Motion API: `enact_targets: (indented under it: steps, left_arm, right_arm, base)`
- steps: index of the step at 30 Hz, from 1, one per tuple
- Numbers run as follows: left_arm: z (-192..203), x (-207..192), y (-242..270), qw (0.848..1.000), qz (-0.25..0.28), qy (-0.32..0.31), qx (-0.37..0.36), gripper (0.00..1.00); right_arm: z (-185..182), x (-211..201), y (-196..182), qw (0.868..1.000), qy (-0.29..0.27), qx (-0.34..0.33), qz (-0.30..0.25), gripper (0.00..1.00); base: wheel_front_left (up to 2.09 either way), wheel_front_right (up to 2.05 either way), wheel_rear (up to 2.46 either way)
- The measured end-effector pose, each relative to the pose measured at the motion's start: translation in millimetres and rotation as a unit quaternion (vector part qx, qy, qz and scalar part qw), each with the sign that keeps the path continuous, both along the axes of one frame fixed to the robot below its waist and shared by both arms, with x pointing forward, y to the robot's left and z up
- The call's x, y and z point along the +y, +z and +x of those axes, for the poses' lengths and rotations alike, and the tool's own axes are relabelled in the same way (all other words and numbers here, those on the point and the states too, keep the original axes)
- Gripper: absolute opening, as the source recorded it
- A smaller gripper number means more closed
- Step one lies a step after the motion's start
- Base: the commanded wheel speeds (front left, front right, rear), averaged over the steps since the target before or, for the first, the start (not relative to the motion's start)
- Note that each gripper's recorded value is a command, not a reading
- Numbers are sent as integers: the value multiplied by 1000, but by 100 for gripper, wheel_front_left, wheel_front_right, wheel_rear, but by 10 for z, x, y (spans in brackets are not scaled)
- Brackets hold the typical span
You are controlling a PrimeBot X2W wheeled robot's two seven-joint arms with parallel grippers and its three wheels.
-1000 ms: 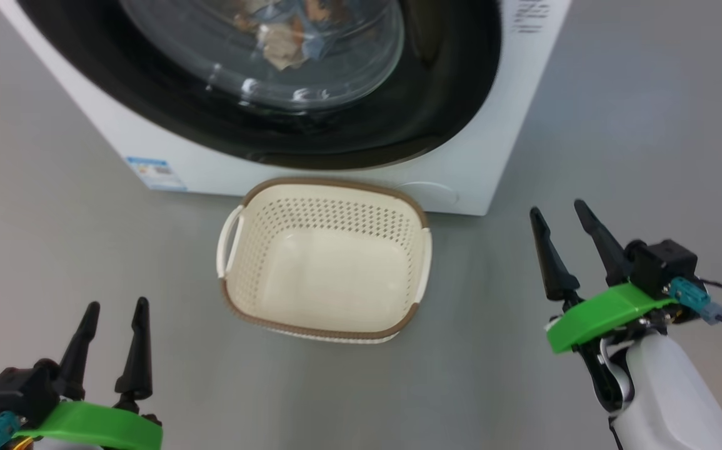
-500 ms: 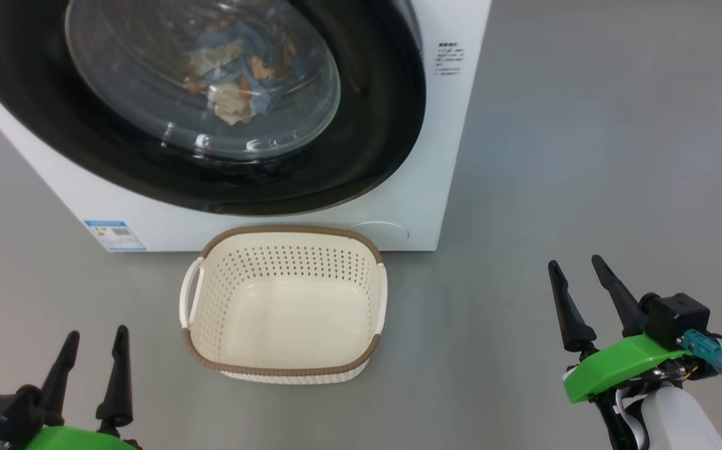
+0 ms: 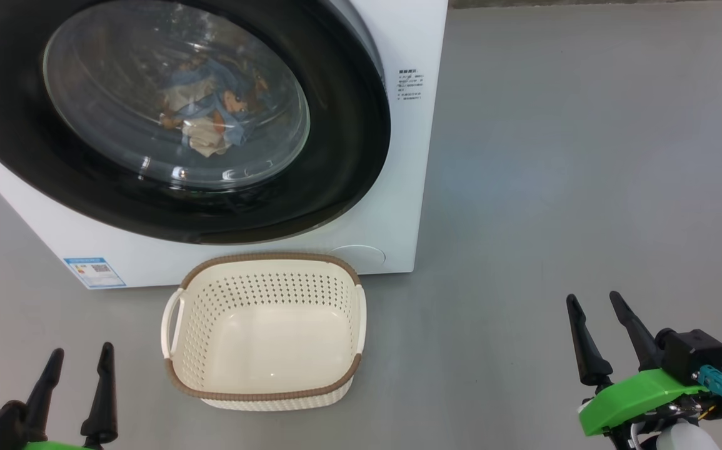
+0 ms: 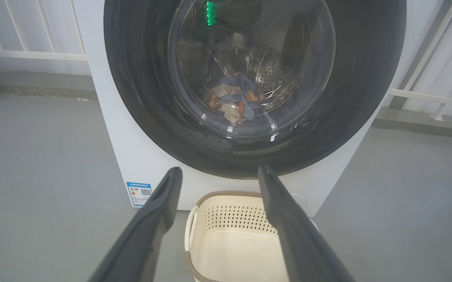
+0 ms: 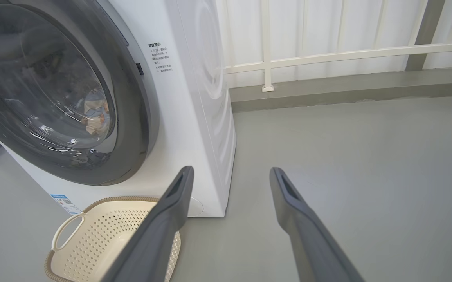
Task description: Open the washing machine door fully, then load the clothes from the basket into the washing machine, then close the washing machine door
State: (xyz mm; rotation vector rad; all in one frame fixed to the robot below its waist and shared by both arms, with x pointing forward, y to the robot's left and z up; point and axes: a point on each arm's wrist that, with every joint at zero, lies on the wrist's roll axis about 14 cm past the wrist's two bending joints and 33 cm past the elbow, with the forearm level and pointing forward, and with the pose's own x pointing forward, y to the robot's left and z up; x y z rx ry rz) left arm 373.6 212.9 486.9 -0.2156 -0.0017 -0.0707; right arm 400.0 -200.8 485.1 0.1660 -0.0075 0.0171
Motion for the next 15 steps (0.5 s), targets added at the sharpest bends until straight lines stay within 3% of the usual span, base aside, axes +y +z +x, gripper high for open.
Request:
enact_targets:
  steps: [15]
  left_arm:
    - [-23,-12,-34,1000,4,-5,6,100]
  right_arm:
    - [-174,-148,-59,1000,-24,8,2,100]
  base:
    - [0,0,0]
